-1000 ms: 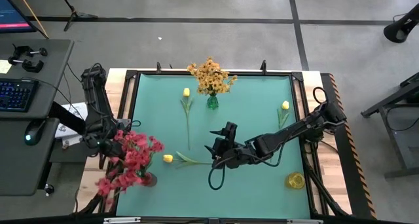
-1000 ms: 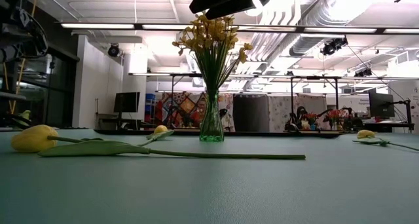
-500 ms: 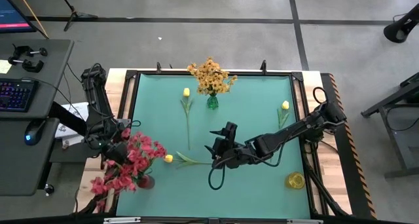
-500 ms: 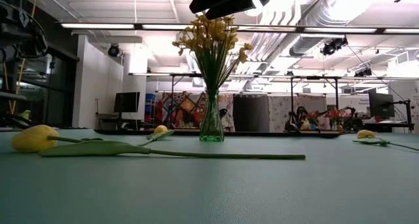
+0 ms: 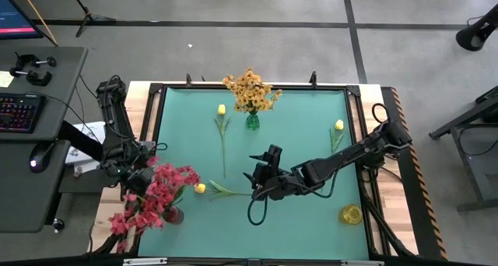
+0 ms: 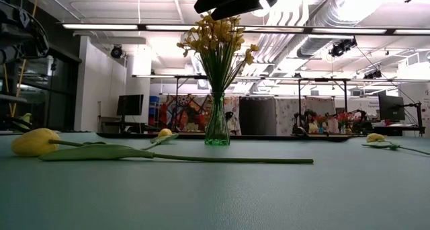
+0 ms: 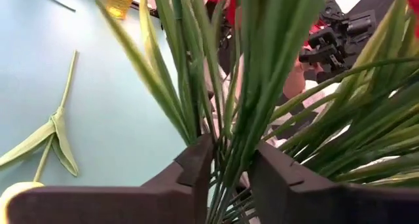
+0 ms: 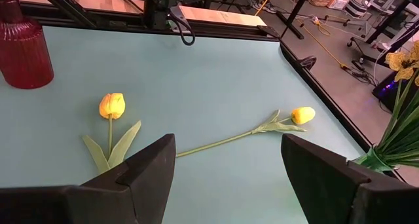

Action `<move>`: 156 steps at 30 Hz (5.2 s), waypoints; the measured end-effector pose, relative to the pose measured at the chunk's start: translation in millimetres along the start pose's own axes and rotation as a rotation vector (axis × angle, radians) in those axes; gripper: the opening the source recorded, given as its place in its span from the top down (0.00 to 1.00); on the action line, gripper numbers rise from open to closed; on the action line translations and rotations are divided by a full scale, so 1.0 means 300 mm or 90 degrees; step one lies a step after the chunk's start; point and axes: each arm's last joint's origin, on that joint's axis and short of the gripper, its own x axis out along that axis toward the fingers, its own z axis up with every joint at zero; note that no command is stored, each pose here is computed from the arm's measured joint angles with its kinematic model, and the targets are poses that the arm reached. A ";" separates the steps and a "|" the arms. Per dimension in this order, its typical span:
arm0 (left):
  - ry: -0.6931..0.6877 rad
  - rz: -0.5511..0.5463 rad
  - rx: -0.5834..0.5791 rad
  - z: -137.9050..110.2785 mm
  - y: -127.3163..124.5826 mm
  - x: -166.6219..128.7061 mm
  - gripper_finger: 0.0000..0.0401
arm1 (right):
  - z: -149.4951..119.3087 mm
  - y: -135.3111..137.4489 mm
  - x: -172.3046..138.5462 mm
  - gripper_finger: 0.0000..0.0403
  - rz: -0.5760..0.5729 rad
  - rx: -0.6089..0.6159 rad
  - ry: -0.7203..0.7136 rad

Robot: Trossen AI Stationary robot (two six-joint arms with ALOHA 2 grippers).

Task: Sort flowers into vase by color
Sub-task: Put the red flower into the red vase

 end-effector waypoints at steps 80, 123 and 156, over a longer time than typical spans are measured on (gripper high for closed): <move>-0.057 -0.015 0.070 0.031 -0.021 -0.002 0.66 | 0.000 0.432 0.749 0.34 0.467 0.166 -0.300; -0.078 -0.049 0.076 0.081 -0.056 -0.013 0.66 | -0.094 0.496 0.767 0.51 0.455 0.181 -0.238; -0.162 -0.047 0.296 0.381 -0.176 -0.132 0.66 | -0.103 0.497 0.771 0.51 0.453 0.156 -0.226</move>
